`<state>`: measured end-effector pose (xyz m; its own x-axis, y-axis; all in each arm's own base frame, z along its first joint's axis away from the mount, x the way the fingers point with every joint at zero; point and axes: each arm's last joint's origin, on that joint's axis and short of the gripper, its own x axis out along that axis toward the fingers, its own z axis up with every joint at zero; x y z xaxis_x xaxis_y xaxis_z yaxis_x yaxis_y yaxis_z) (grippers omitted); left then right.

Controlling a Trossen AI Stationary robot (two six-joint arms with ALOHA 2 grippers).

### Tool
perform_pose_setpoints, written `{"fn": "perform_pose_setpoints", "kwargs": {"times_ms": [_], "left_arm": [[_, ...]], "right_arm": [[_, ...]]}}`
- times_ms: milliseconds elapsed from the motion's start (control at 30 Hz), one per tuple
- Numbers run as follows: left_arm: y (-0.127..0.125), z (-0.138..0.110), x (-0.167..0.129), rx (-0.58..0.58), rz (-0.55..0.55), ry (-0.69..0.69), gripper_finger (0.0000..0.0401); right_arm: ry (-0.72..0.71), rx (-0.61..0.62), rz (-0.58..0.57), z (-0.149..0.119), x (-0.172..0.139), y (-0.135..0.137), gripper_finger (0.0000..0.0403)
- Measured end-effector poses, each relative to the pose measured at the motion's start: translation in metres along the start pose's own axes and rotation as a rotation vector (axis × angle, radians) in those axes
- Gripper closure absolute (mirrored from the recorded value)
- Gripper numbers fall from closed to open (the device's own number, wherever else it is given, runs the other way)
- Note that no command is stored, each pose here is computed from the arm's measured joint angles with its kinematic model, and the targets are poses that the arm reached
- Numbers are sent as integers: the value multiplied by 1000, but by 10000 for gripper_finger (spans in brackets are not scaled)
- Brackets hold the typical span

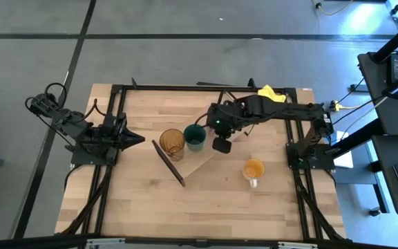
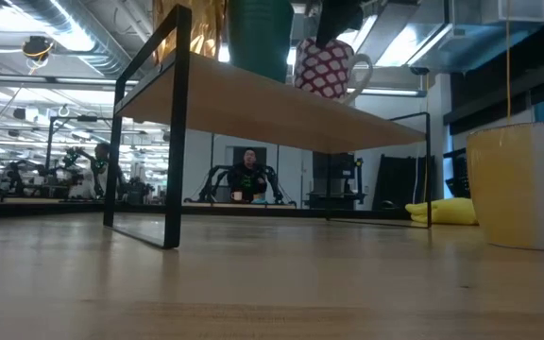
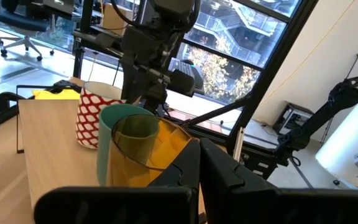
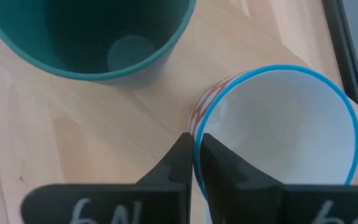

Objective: Stack small to large cups/mugs on shelf
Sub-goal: Adjust the red patterned mug on the shelf

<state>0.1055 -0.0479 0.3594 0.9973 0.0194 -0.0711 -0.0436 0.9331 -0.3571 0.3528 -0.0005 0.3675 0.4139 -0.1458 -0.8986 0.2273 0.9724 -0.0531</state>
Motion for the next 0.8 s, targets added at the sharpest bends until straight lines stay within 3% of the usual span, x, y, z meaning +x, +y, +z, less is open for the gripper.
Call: {"fn": "perform_pose_setpoints", "kwargs": {"times_ms": [800], "left_arm": [[0, 0, 0, 0, -1, -1, 401]], "right_arm": [[1, -1, 20, 1, -5, 0, 368]]}}
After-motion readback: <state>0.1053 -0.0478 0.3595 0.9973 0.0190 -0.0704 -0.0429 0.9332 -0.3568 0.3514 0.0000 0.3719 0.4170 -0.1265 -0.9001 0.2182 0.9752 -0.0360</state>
